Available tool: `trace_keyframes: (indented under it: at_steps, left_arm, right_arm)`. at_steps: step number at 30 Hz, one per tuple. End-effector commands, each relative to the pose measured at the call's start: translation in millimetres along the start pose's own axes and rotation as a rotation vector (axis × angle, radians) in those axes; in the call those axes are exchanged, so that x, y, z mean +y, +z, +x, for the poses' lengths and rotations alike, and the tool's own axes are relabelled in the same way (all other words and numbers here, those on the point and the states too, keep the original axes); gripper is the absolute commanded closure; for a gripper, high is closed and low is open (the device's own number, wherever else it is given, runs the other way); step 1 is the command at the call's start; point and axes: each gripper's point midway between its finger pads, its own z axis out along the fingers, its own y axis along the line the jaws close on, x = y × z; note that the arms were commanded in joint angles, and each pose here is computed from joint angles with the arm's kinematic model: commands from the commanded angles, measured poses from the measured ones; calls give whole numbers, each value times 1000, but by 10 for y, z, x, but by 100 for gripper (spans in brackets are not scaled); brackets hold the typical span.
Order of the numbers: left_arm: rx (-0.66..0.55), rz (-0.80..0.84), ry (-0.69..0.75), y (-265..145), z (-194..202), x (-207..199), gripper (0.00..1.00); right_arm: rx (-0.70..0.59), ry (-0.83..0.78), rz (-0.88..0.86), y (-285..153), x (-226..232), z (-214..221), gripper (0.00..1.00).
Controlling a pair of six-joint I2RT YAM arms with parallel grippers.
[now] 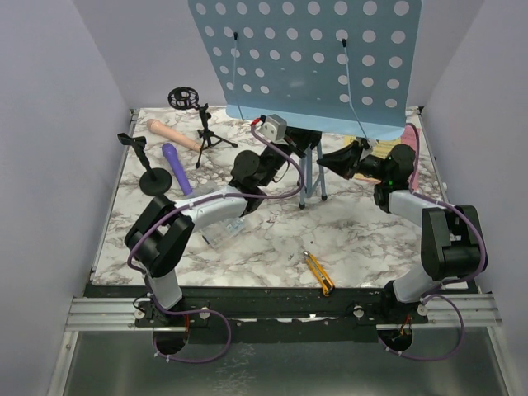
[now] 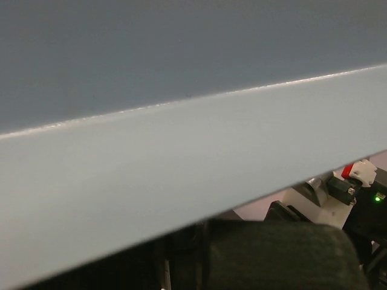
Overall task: Pack up the instrument practice props
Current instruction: Place the music stand at the center of the board.
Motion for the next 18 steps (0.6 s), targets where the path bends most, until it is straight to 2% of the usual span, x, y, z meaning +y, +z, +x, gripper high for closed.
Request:
trace_keyframes:
  at_steps: [1,7,10,14,18]
  left_arm:
    - [-5,-39,-25,98,-65,73,100]
    - [-24,-32,22,198,-301,27,100]
    - [-31,-32,44,220,-407,21,100]
    - [-33,-28,65,214,-525,1,100]
    - [-33,-30,67,202,-680,-24,100]
  right_arm:
    - [65,138,-55,-35,157,273,87]
    - [58,136,-61,-43,196,190,48]
    - [50,126,-64,-46,223,108,33]
    - [42,101,-75,-69,272,-26,21]
    - [68,73,-105,-112,312,-120,16]
